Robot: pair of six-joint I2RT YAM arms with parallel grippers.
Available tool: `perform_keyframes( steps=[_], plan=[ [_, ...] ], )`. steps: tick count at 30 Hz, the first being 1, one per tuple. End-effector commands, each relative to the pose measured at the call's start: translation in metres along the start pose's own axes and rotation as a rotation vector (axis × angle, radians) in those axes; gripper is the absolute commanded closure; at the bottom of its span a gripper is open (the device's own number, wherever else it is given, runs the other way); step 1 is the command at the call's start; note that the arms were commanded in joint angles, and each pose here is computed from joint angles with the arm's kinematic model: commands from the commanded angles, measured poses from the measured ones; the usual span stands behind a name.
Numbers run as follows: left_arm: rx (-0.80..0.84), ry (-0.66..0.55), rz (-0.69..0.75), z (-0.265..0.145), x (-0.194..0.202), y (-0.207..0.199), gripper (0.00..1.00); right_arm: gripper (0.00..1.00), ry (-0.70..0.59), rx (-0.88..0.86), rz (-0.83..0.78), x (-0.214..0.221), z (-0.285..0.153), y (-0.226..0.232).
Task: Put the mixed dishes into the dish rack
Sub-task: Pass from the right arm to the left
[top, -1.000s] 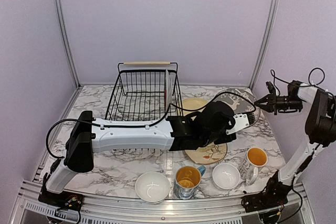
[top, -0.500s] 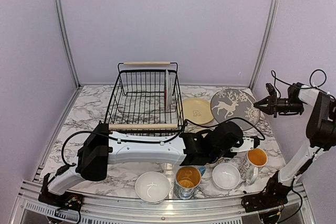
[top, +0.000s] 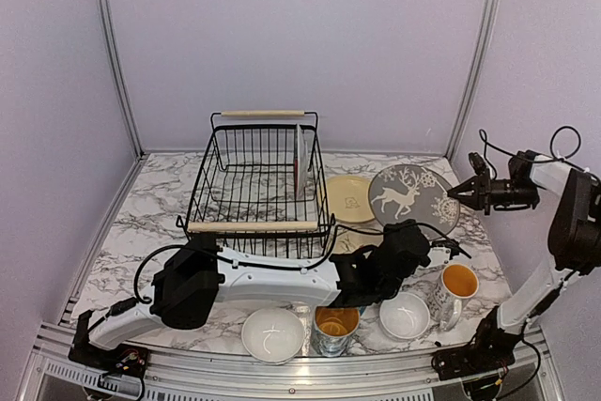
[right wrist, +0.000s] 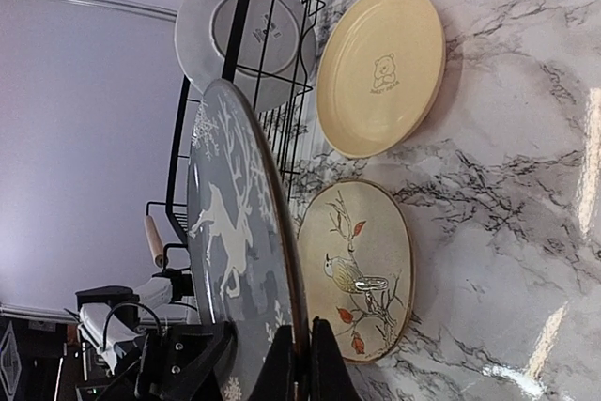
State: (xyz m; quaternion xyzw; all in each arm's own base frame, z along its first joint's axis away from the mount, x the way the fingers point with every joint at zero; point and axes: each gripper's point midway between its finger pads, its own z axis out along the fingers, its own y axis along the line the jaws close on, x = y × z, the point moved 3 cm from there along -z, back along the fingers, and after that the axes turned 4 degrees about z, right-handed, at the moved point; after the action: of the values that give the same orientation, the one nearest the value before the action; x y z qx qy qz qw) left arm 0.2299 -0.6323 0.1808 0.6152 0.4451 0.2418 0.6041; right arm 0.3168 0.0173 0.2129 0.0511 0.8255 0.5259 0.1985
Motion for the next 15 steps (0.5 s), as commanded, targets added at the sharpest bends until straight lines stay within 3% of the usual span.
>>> perform_keyframes(
  steps=[1,4,8,12,15],
  plan=[
    [-0.118,-0.001,-0.066,-0.005,-0.008,0.034,0.87,1.00,-0.022,-0.111,-0.021,0.000,-0.004,0.031],
    [-0.133,-0.016,-0.083,-0.007,-0.010,0.042,1.00,1.00,-0.027,-0.113,-0.027,0.001,-0.004,0.033],
    [-0.150,-0.059,-0.110,-0.011,-0.018,0.056,1.00,0.97,-0.040,-0.098,-0.051,-0.001,-0.007,0.036],
    [-0.175,-0.099,-0.145,-0.017,-0.025,0.074,1.00,0.63,-0.070,-0.073,-0.082,-0.007,-0.015,0.037],
    [-0.186,-0.127,-0.196,-0.024,-0.028,0.094,1.00,0.53,-0.109,-0.055,-0.111,-0.017,-0.029,0.038]
  ],
)
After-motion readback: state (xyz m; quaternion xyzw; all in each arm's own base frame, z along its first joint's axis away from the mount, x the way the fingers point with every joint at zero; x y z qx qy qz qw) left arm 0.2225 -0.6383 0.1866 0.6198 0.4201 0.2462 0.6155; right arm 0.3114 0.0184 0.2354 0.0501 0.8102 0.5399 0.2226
